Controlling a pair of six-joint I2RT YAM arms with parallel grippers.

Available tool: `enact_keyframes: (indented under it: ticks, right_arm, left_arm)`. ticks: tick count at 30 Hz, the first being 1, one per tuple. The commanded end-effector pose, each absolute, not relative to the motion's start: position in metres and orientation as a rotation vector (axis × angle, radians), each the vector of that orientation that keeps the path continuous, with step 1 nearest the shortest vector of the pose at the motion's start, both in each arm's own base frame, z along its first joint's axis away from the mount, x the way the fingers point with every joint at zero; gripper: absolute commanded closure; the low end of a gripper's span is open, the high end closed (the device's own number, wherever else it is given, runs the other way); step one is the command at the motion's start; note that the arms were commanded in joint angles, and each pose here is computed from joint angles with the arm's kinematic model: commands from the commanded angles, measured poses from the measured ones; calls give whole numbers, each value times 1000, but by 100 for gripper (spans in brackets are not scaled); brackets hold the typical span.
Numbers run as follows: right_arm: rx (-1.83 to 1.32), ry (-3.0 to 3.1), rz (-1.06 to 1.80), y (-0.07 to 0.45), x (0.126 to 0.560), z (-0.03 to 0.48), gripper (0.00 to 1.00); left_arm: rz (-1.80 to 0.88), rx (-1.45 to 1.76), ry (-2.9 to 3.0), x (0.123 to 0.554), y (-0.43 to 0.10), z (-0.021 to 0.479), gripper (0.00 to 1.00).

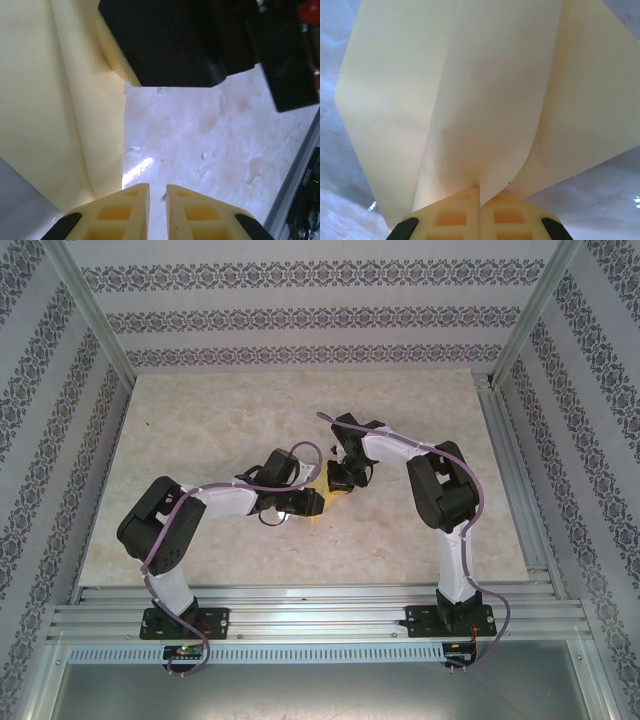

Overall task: Fold a paper plane with a square sheet of paper (fold left side to right side)
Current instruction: Fourth fold the wing at the center of the table.

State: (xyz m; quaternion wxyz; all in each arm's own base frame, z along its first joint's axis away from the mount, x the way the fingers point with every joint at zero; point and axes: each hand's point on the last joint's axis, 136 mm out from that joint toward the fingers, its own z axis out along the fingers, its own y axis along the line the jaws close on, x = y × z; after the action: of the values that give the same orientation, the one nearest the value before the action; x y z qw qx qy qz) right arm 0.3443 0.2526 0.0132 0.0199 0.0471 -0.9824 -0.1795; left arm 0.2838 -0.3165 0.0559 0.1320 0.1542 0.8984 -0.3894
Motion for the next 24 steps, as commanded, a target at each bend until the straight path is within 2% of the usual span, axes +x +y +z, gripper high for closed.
enact_keyframes:
  ticks: [1,11,22,24]
  right_arm:
    - [154,-3033,-426,243,338,-9,100]
    - [154,-3033,-418,242,337,-9,100]
    - [163,-3050,-453,245,343,0,100]
    - [169,-3073,-472,247,347,9,96]
  left_arm:
    - [-1181,501,2589,280,-326,63,83]
    - [-1146,482,2657,280,-327,29,83]
    - [-1092,459,2755,256,-306,0,84]
    - [-1085,444,2772,251,-302,-6,85]
